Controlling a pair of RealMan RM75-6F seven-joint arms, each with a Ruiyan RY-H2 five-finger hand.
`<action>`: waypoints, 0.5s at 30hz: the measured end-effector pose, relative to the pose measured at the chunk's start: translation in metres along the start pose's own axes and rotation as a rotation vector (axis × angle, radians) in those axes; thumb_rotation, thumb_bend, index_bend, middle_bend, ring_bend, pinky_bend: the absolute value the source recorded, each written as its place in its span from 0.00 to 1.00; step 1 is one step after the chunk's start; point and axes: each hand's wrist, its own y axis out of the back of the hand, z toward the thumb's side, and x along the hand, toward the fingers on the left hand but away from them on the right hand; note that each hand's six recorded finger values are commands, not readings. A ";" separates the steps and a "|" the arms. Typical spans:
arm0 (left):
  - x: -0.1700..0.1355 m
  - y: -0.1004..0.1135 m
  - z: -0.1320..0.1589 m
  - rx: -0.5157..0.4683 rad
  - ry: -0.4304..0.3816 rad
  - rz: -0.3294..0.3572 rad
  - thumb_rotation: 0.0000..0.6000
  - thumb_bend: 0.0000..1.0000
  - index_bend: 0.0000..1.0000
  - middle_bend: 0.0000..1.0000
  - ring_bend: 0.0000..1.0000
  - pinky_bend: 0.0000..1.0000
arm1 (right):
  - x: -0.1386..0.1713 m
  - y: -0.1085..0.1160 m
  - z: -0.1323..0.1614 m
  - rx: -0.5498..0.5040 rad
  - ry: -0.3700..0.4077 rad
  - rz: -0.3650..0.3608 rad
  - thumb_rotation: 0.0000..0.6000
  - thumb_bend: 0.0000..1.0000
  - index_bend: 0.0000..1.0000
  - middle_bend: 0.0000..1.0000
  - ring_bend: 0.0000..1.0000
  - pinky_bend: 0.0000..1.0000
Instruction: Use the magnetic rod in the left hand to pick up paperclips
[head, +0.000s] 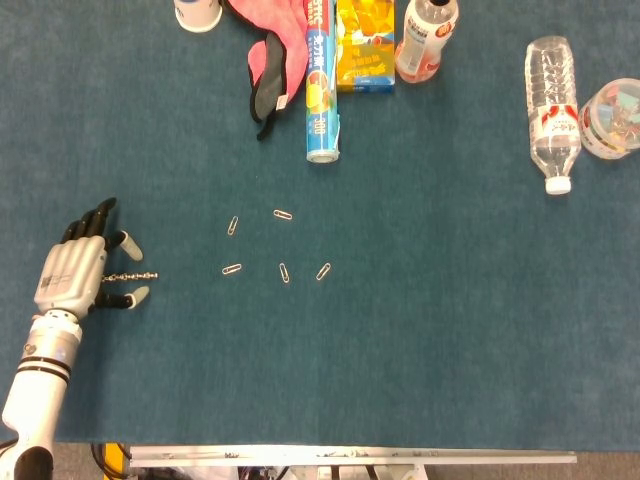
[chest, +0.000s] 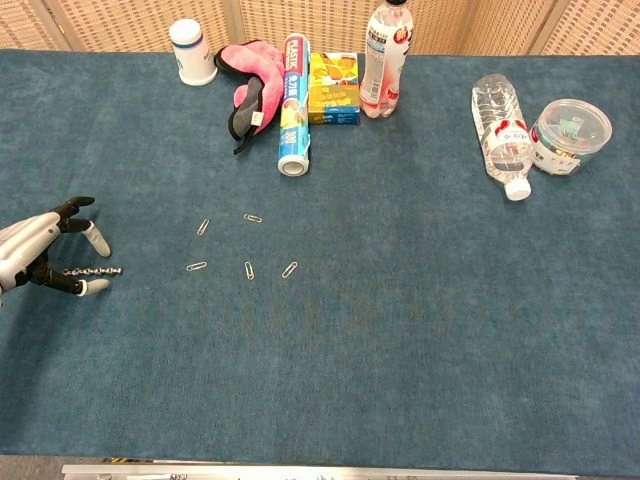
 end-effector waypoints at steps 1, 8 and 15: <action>0.001 -0.001 0.000 -0.001 0.002 -0.001 1.00 0.21 0.45 0.00 0.00 0.08 | 0.000 0.000 0.000 0.000 0.000 0.000 1.00 0.31 0.60 0.45 0.37 0.54; 0.001 -0.002 -0.002 -0.006 0.007 -0.002 1.00 0.24 0.46 0.00 0.00 0.08 | 0.000 -0.001 0.000 0.000 -0.002 0.004 1.00 0.31 0.60 0.45 0.37 0.54; 0.001 -0.003 -0.002 -0.007 0.006 -0.002 1.00 0.24 0.47 0.00 0.00 0.08 | -0.001 -0.002 0.000 -0.003 -0.002 0.006 1.00 0.31 0.60 0.45 0.37 0.54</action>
